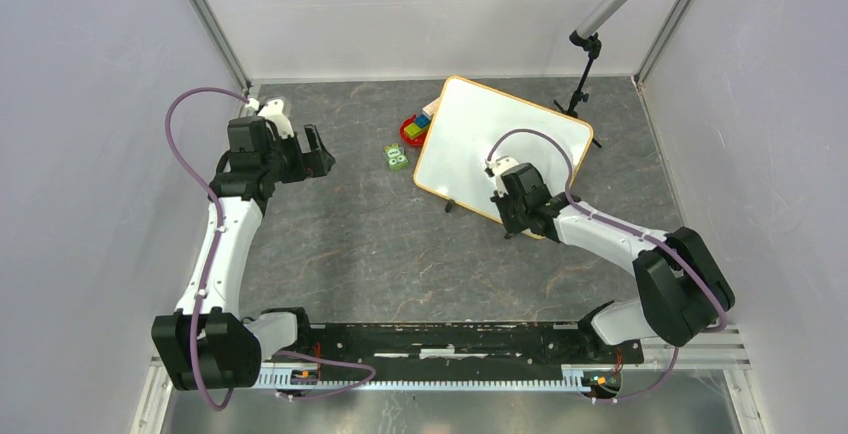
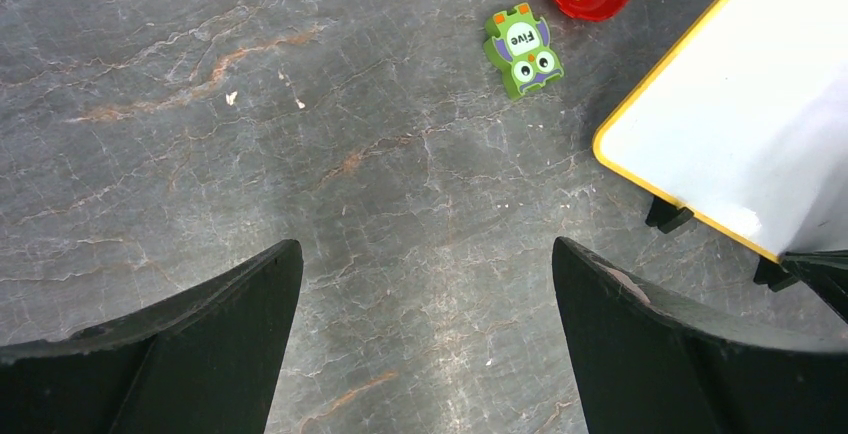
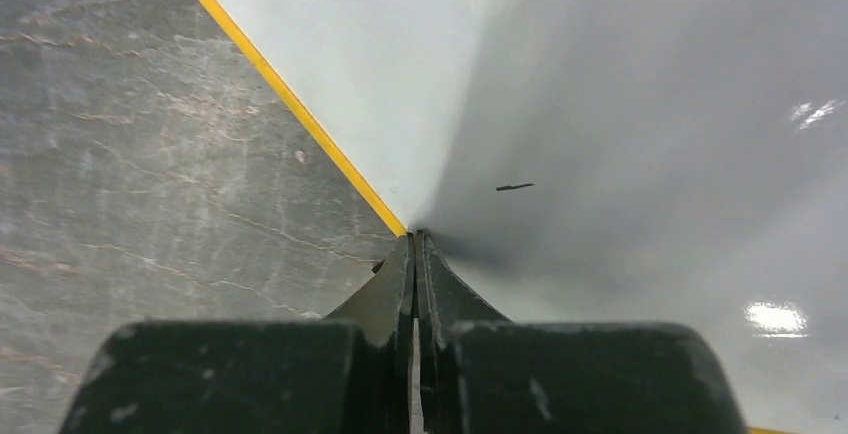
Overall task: Write a sentence on the whiteboard
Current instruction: Move the whiteboard to the center of the board.
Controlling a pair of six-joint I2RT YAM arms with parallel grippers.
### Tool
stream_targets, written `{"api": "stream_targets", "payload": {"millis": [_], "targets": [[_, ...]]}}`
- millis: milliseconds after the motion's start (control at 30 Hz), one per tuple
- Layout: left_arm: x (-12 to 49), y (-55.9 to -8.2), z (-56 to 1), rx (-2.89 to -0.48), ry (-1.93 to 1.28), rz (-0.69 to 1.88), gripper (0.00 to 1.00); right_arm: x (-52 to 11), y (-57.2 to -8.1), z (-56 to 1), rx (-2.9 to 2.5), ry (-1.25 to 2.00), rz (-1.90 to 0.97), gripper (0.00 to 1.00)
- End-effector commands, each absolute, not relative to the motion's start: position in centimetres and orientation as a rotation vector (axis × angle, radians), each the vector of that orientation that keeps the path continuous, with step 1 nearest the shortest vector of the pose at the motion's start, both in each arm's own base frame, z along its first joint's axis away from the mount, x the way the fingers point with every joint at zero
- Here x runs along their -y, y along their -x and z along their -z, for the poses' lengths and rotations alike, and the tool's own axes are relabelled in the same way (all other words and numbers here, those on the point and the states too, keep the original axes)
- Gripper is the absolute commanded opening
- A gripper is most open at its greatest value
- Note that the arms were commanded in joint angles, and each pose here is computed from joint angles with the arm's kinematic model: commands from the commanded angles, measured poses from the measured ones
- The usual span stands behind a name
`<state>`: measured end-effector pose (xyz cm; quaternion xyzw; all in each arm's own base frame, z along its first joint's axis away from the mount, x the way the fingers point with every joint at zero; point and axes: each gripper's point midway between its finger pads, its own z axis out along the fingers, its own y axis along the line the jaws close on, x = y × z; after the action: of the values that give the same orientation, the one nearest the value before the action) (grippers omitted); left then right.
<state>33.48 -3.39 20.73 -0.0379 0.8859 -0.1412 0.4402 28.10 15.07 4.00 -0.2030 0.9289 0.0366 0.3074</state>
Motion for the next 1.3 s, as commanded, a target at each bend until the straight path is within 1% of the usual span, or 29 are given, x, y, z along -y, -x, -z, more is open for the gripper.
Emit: {"api": "stream_targets", "payload": {"millis": [0, 100, 200, 300, 400, 433, 467, 700, 1033, 1167, 1267], "targets": [[3.4, -34.4, -22.0, -2.142, 0.111, 0.357, 1.0, -8.5, -28.2, -2.8, -2.468, 0.693, 0.23, 0.03], [3.4, -34.5, -22.0, -2.143, 0.11, 0.358, 1.0, -8.3, -29.9, -4.7, -2.402, 0.694, 0.246, 0.09], [3.5, -34.4, -22.1, -2.141, 0.108, 0.362, 1.0, -9.0, -30.4, -6.2, -2.374, 0.697, 0.199, 0.16], [3.5, -34.4, -22.2, -2.138, 0.107, 0.361, 1.0, -9.1, -30.7, -7.6, -2.327, 0.691, 0.192, 0.32], [3.5, -34.3, -22.3, -2.134, 0.106, 0.363, 1.0, -9.6, -29.7, -8.1, -2.338, 0.66, 0.127, 0.5], [3.5, -34.3, -22.3, -2.134, 0.108, 0.362, 1.0, -9.7, -29.3, -8.1, -2.349, 0.645, 0.103, 0.55], [3.5, -34.3, -22.4, -2.132, 0.109, 0.362, 1.0, -9.8, -28.9, -8.0, -2.365, 0.614, 0.084, 0.56], [3.5, -34.2, -22.7, -2.125, 0.117, 0.365, 1.0, -9.9, -25.9, -4.0, -2.565, 0.495, 0.019, 0.58], [3.5, -34.3, -22.7, -2.125, 0.126, 0.367, 1.0, -8.3, -27.2, -2.8, -2.574, 0.395, 0.171, 0.57], [4.0, -34.2, -22.1, -2.134, 0.102, 0.4, 1.0, -8.6, -28.2, -2.6, -2.556, 0.385, 0.173, 0.52], [4.7, -34.0, -21.9, -2.141, 0.031, 0.427, 1.0, -8.6, -28.7, -2.5, -2.546, 0.373, 0.177, 0.46]]}}
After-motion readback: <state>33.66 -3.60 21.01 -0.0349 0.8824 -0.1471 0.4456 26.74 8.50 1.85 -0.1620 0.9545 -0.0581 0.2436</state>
